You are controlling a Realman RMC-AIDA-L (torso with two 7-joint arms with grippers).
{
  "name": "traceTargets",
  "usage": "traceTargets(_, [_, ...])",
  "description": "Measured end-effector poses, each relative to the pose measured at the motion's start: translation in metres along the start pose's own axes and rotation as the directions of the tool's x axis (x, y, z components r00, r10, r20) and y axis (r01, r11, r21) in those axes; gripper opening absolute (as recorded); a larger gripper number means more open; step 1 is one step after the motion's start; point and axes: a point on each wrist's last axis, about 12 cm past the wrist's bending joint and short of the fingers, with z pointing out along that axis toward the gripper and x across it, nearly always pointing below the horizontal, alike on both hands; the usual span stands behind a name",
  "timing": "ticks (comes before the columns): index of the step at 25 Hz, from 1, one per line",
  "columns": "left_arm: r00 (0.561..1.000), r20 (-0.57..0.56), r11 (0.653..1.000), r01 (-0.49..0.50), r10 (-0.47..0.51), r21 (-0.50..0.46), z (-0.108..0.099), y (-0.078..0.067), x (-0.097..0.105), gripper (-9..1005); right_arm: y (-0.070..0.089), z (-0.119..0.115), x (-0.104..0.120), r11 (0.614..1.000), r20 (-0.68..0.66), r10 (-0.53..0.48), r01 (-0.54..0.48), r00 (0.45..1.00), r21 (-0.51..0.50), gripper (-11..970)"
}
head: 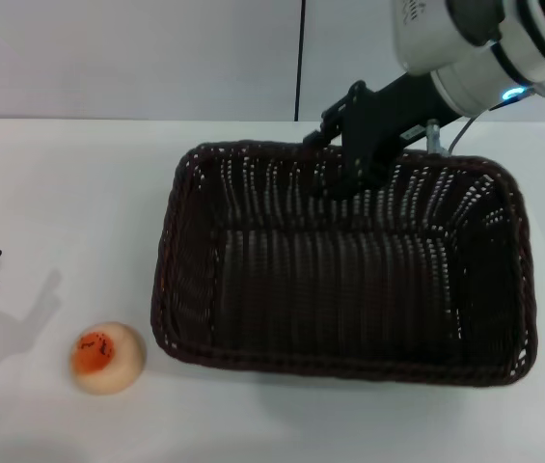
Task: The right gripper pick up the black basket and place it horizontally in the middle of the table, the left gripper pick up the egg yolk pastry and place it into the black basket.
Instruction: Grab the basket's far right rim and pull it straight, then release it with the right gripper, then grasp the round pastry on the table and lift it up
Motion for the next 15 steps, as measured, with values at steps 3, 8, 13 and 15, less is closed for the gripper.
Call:
traceTargets(3, [1.000,-0.003,1.000,-0.001,0.001,-0.001,0.000,0.001,0.000,786,0.002,-0.006,0.000,1.000,0.043,-0.001,0.000,0.999,0.020,550])
traceTargets(8, [1.000,-0.013,1.000,-0.003,0.003,0.010,-0.001,0.000,0.000,784,0.004,-0.019,0.004,0.997,0.069,0.005,-0.010,0.998,0.070,653])
traceTargets(13, [0.993,-0.112,0.992,-0.031,0.044,0.120,-0.007,0.001,0.000,782,0.022,-0.055,0.021,0.977,0.281,0.056,-0.111,0.958,0.184,746])
traceTargets(15, [0.983,-0.172,0.983,-0.024,0.056,0.181,-0.011,0.004,-0.001,781,0.035,-0.075,0.032,0.958,0.405,0.072,-0.176,0.911,0.226,766])
